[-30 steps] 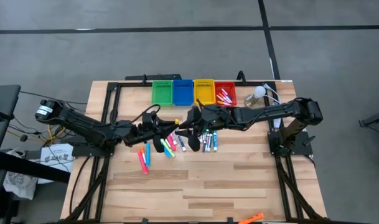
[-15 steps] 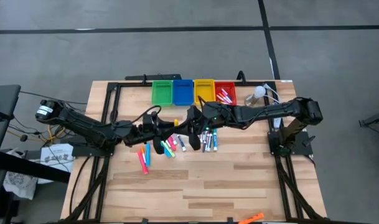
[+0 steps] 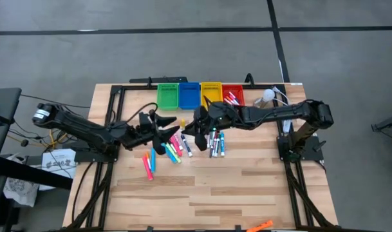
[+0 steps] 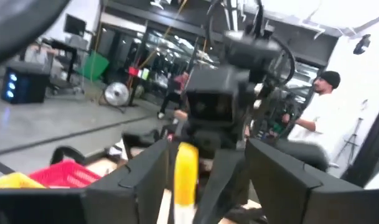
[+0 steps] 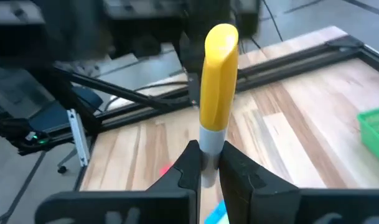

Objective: Pick & Place Markers
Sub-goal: Put the yellow mini marker into the red basket

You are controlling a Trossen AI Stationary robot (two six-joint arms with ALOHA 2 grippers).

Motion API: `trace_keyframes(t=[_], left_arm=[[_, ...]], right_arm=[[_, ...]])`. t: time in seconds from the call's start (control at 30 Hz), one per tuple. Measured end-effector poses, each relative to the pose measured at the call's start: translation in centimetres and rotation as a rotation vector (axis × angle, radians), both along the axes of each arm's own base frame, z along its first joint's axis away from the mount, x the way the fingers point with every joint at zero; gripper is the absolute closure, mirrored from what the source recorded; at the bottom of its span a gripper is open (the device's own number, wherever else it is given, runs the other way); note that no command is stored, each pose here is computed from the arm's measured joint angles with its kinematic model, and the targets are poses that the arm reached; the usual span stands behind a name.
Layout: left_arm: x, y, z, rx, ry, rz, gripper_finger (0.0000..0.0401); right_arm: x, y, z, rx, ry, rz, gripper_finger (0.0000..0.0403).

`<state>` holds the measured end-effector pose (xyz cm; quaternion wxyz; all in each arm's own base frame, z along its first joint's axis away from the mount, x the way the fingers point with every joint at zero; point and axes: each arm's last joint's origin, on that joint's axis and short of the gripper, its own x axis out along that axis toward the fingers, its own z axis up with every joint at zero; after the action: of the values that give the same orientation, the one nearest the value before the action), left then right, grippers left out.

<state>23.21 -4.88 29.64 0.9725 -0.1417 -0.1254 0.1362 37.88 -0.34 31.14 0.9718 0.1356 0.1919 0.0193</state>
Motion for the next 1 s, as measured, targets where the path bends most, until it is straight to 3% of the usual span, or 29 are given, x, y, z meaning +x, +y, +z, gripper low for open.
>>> trace_keyframes(t=[0.2,0.37,0.57,0.8,1.0], left_arm=[[-1.4,0.4,1.0,0.021,0.001,0.019,0.0176],[-2.6,0.7,1.1,0.002,0.073,0.007,0.0188],[-3.5,1.0,0.8,-0.016,0.144,0.002,0.0205],[-3.5,1.0,0.6,-0.013,0.16,0.005,0.0221],[-3.4,1.0,0.4,-0.01,0.175,0.019,0.0229]], right_arm=[[-1.2,-3.4,-1.0,-0.028,0.157,-0.161,0.0378],[-4.6,-8.9,-2.2,-0.091,0.445,-0.415,0.0378],[-9.7,-16.0,-4.6,-0.039,0.762,-0.654,0.0378],[-13.8,-19.7,-7.3,0.136,0.856,-0.711,0.0372],[-13.9,-19.7,-7.5,0.129,0.851,-0.662,0.0353]])
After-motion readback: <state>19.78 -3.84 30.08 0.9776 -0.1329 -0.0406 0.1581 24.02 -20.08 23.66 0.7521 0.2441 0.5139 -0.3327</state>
